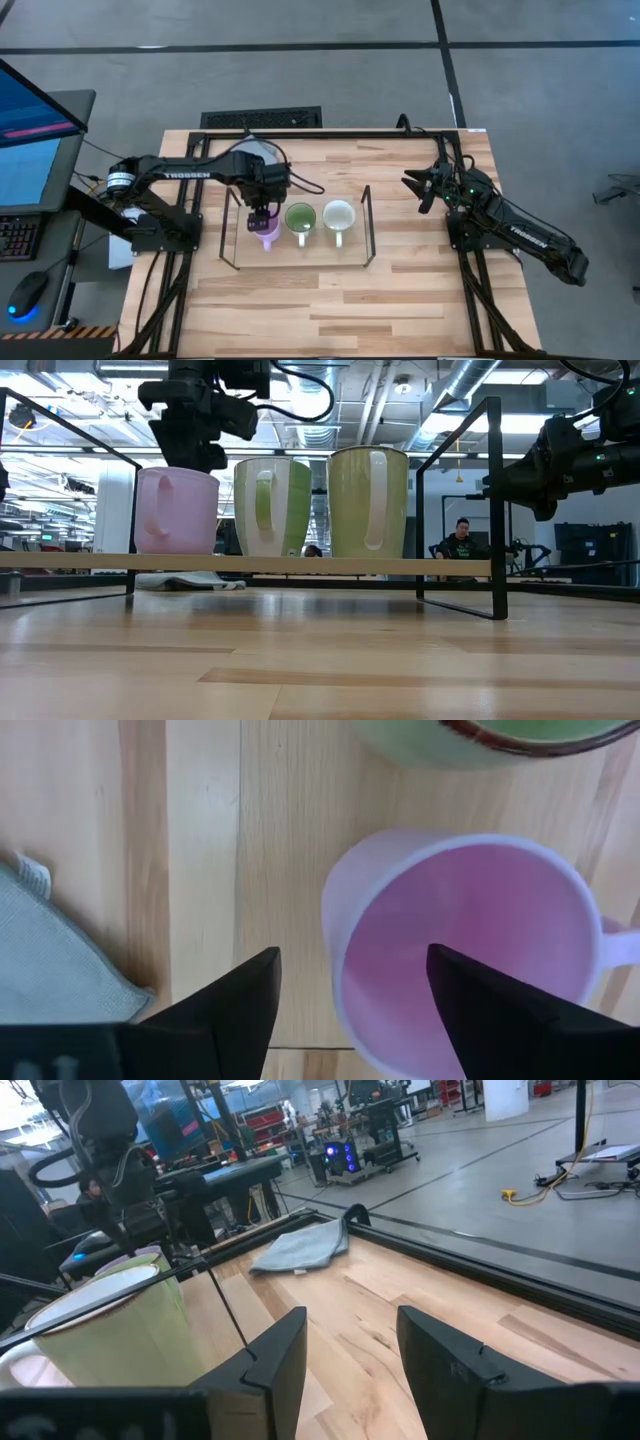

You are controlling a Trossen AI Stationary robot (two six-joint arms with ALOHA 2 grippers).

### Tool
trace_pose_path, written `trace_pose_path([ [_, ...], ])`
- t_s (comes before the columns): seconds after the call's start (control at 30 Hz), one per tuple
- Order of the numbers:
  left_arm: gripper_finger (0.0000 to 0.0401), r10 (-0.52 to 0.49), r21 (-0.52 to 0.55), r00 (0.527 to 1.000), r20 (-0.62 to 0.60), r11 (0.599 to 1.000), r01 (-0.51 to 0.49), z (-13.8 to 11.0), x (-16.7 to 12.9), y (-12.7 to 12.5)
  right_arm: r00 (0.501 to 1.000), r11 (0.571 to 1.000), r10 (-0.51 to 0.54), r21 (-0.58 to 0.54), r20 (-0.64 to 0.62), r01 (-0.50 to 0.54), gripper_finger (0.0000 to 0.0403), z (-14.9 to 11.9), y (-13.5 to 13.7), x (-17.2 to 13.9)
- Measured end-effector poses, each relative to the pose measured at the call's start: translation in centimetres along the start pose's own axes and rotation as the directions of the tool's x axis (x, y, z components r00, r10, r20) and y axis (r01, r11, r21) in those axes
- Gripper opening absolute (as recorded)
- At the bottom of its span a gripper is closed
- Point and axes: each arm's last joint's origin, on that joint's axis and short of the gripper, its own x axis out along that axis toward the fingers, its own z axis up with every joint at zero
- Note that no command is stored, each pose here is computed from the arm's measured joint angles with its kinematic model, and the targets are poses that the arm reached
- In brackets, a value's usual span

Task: Stack small to large cups/mugs on shelf
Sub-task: Return to Home Position

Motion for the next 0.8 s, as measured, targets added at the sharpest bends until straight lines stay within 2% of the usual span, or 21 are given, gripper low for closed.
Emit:
trace_pose_path([
  [0.37, 0.0242, 0.006, -0.014, 0.998, -0.055, 1.000, -0.007, -0.2, -3.3, -0.3, 1.000, 1.000, 0.000, 0.000, 0.000, 0.000, 0.0178, 0.0, 0.0, 0.0],
  [0.47, 0.0242, 0.040, -0.019, 0.999, -0.007, 0.999, -0.040, -0.5, -5.5, -0.4, 1.000, 1.000, 0.000, 0.000, 0.000, 0.000, 0.0178, 0.0, 0.0, 0.0],
  [0.57, 0.0242, 0.114, -0.022, 0.986, 0.122, 0.993, -0.112, -1.4, -9.0, -0.6, 1.000, 1.000, 0.000, 0.000, 0.000, 0.000, 0.0178, 0.0, 0.0, 0.0],
  [0.67, 0.0242, 0.187, -0.043, 0.929, 0.320, 0.982, -0.183, -3.6, -13.6, -1.0, 1.000, 1.000, 0.000, 0.000, 0.000, 0.000, 0.0178, 0.0, 0.0, 0.0],
  [0.73, 0.0242, 0.214, -0.060, 0.850, 0.482, 0.975, -0.212, -5.6, -16.4, -1.3, 1.000, 1.000, -0.001, -0.001, 0.001, 0.001, 0.0178, 0.0, 0.0, 0.0],
  [0.8, 0.0242, 0.218, -0.053, 0.744, 0.632, 0.970, -0.239, -7.9, -18.7, -1.7, 1.000, 1.000, -0.001, -0.022, 0.000, 0.001, 0.0178, 0.0, 0.0, 0.0],
])
